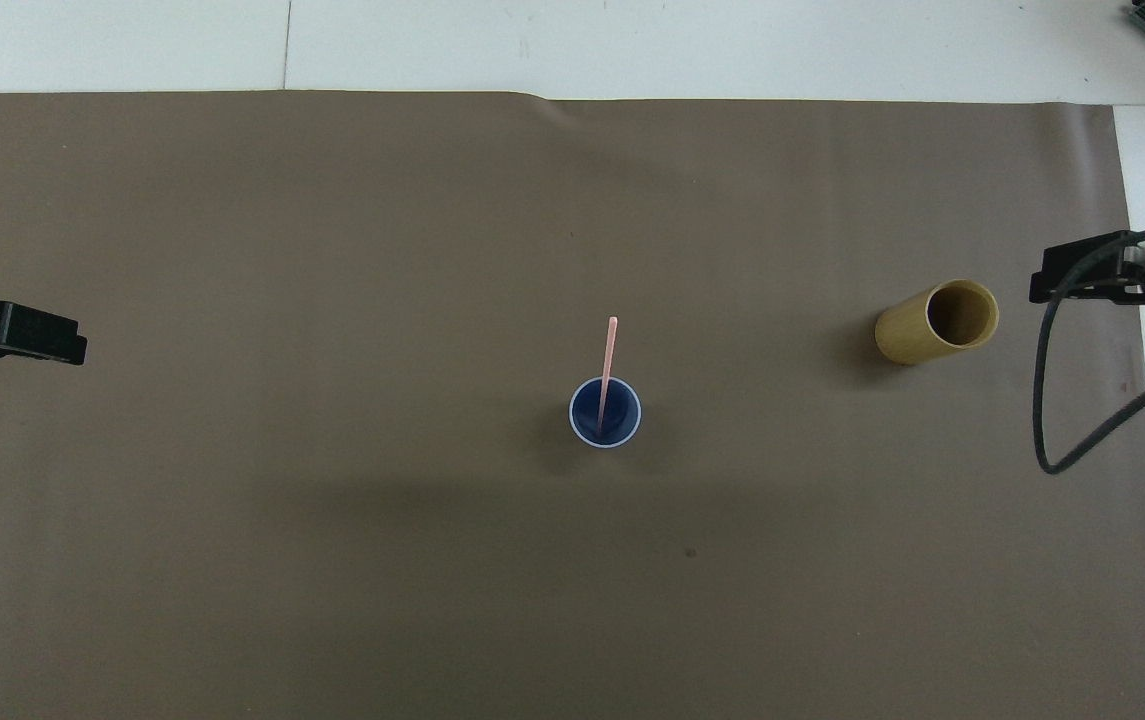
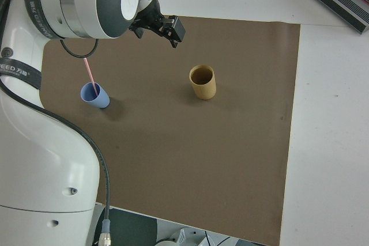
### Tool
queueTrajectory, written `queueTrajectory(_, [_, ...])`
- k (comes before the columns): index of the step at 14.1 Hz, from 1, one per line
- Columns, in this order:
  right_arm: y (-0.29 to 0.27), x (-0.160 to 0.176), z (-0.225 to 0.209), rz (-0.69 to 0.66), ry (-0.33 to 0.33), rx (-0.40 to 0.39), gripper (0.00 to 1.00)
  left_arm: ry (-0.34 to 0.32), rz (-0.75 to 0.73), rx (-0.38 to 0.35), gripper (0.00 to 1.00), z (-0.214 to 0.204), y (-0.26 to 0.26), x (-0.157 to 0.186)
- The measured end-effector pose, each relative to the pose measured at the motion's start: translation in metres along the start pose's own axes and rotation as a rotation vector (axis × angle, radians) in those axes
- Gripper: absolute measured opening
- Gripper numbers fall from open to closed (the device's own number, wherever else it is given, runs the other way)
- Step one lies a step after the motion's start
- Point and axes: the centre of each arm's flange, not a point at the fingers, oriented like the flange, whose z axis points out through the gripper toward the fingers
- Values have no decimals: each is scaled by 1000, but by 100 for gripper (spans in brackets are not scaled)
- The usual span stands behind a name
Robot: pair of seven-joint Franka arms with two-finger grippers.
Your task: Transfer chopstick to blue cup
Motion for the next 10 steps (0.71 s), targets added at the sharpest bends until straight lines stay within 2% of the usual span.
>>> queueTrajectory(4, [0, -1, 0, -11, -5, -1, 100, 0, 0, 0, 100, 0, 0, 0])
queueTrajectory(7, [1, -7, 6, -63, -52, -10, 100, 0, 0, 0, 100, 0, 0, 0])
queueTrajectory(10, [0, -17, 10, -77, -69, -13, 100, 0, 0, 0, 100, 0, 0, 0])
